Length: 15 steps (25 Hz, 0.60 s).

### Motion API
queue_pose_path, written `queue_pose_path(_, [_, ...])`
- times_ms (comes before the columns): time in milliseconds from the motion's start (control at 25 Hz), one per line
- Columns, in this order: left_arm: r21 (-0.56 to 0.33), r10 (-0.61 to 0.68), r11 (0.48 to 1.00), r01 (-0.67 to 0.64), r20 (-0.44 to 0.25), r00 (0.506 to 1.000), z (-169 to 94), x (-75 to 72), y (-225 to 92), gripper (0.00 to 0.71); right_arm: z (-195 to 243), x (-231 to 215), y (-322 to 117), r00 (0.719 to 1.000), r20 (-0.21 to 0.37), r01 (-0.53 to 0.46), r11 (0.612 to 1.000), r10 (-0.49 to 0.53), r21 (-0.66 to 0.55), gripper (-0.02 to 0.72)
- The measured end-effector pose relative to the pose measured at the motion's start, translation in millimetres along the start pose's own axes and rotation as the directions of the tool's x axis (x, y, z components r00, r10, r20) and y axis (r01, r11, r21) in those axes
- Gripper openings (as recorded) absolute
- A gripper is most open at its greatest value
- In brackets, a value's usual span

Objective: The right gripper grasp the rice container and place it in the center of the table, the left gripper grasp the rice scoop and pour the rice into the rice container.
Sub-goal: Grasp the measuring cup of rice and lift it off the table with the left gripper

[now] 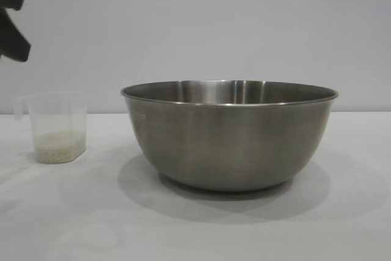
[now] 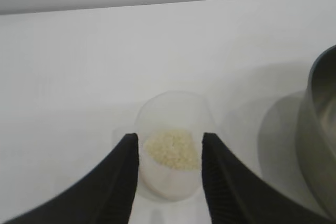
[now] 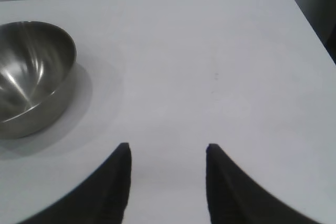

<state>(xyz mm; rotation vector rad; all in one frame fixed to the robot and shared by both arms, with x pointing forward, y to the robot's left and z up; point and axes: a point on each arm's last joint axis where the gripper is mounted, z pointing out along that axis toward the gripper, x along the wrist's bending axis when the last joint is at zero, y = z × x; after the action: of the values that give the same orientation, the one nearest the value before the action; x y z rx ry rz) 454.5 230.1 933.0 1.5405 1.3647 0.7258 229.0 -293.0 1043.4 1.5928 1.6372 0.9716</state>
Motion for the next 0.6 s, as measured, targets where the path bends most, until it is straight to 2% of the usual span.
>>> queue_pose_path(120, [-0.012, -0.012, 1.000, 0.012, -0.040, 0.999, -6.6, 5.5, -6.9, 0.237, 0.0, 0.0, 0.0, 1.000, 0.000, 0.000, 1.000, 0.000, 0.000, 0.322])
queue_pose_path(240, [-0.012, 0.019, 1.000, -0.020, -0.110, 0.994, -5.3, 12.5, -11.0, 0.237, 0.0, 0.0, 0.0, 1.000, 0.000, 0.000, 1.000, 0.000, 0.000, 0.322])
queue_pose_path(600, [0.044, 0.088, 0.996, -0.081, -0.165, 0.982, 21.8, 21.9, -46.4, 0.237, 0.0, 0.0, 0.0, 1.000, 0.000, 0.000, 1.000, 0.000, 0.000, 0.322])
